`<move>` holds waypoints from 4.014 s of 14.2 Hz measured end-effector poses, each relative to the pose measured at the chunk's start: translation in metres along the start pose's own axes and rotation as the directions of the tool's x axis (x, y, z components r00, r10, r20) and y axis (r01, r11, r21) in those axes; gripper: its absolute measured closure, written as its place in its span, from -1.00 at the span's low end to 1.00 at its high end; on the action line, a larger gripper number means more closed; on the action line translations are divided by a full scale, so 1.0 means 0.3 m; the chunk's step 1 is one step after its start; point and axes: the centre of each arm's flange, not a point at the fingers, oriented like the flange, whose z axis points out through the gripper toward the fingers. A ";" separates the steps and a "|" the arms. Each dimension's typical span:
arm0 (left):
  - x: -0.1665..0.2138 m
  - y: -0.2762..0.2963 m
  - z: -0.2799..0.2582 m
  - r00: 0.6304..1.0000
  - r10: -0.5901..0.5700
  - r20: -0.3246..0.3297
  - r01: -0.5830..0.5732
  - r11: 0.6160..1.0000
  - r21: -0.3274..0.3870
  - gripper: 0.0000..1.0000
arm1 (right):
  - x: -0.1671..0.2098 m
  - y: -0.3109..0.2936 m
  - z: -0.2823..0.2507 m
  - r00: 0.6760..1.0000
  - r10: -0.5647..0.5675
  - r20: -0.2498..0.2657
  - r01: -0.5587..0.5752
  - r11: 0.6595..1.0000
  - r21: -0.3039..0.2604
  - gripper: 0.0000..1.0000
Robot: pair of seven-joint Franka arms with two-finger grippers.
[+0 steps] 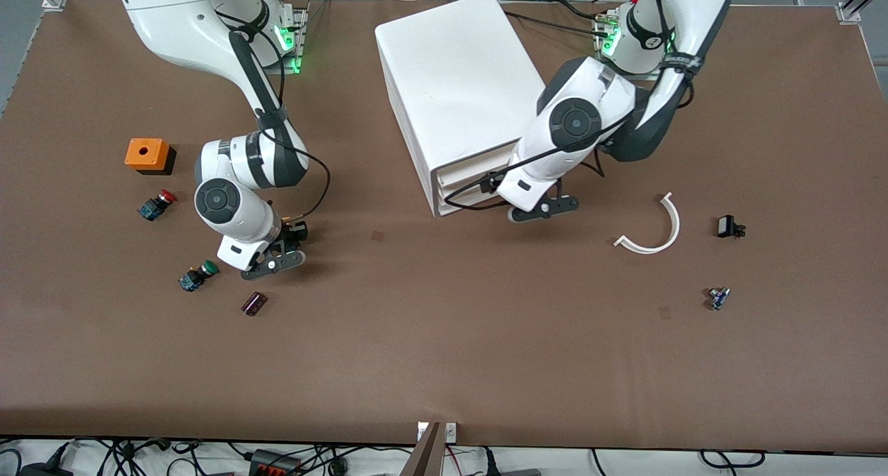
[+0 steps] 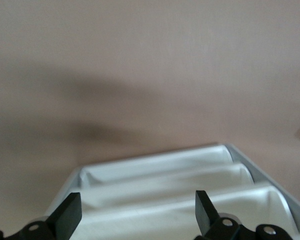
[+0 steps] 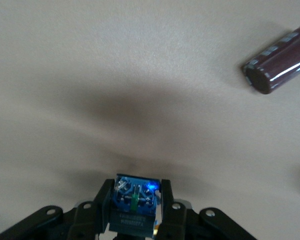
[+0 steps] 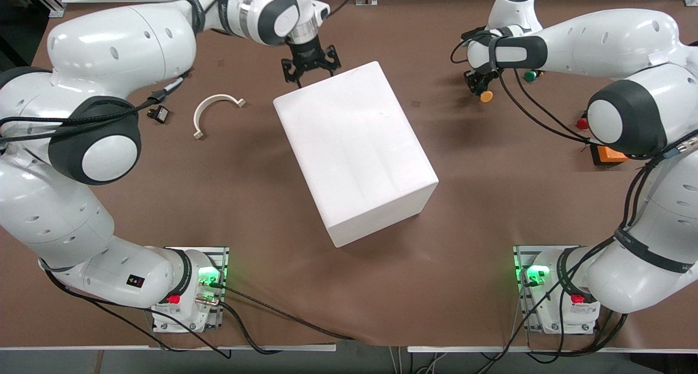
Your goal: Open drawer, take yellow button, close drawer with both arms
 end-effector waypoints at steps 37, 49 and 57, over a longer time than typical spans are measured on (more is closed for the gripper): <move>0.125 -0.957 -0.759 0.949 0.291 -0.117 -0.283 0.956 0.082 -1.00 | -0.259 0.742 -1.361 0.894 0.421 -0.155 -0.404 0.906 0.126 -1.00; 0.078 -0.924 -0.819 0.950 0.302 -0.083 -0.296 0.952 0.084 -1.00 | -0.379 0.649 -1.256 0.926 0.359 -0.118 -0.353 0.933 0.067 -1.00; 0.081 -0.924 -0.818 0.950 0.303 -0.082 -0.296 0.952 0.084 -1.00 | -0.418 0.633 -1.270 0.928 0.351 -0.128 -0.346 0.936 0.057 -1.00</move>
